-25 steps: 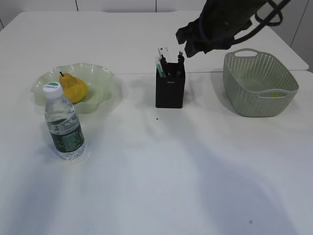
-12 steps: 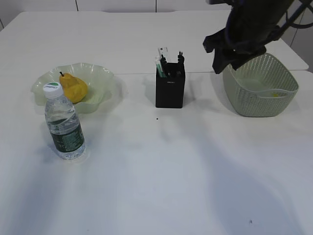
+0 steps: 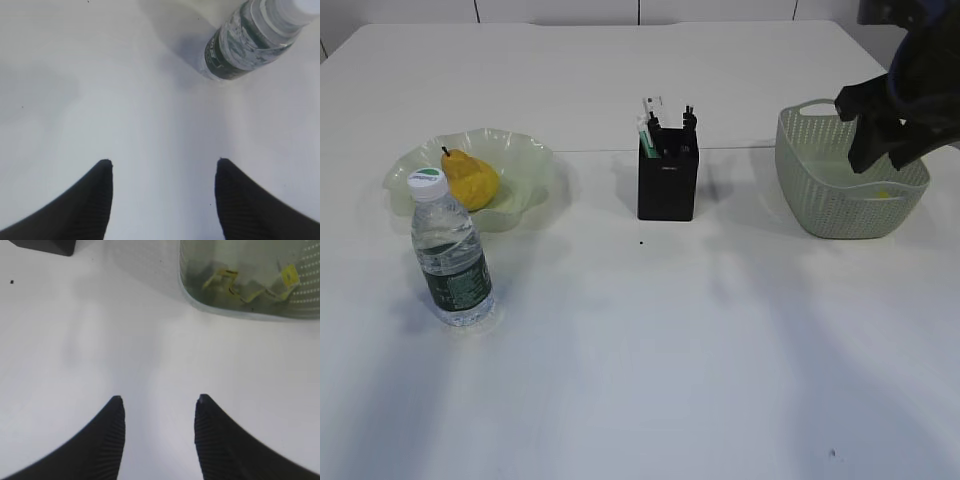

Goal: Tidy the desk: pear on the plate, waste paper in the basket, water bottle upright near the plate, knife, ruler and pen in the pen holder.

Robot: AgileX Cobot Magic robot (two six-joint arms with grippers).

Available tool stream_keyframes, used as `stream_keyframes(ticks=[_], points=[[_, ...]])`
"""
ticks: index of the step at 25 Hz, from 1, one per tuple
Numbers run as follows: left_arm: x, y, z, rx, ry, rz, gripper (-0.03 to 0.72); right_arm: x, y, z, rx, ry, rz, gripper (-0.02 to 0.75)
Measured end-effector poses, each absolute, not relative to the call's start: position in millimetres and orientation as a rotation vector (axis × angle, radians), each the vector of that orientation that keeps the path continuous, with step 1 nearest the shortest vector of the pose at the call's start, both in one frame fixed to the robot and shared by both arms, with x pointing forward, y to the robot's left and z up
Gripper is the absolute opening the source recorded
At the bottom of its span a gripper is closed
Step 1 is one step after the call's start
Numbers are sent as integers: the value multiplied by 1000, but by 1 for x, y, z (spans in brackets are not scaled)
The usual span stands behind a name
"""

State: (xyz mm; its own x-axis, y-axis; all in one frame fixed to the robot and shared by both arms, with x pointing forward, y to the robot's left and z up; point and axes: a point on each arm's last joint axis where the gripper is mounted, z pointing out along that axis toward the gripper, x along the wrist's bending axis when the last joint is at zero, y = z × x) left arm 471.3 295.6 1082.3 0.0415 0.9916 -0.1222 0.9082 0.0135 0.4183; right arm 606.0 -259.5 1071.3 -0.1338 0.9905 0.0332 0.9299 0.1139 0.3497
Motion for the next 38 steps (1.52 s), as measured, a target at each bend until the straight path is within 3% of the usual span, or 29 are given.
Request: stream_keyframes(ticks=[7, 18, 24, 38], points=[[464, 296, 1086, 1961, 1916, 302, 456, 579, -265, 1076, 1886, 2177, 396, 346], [424, 302, 1122, 1892, 1878, 514, 456, 546, -268, 1071, 1861, 2204, 377, 346], [393, 302, 1116, 1866, 1908, 518, 456, 527, -269, 1073, 1853, 2195, 411, 346], [299, 300, 1123, 1691, 1810, 679, 456, 422, -278, 1116, 1825, 2057, 571, 346]])
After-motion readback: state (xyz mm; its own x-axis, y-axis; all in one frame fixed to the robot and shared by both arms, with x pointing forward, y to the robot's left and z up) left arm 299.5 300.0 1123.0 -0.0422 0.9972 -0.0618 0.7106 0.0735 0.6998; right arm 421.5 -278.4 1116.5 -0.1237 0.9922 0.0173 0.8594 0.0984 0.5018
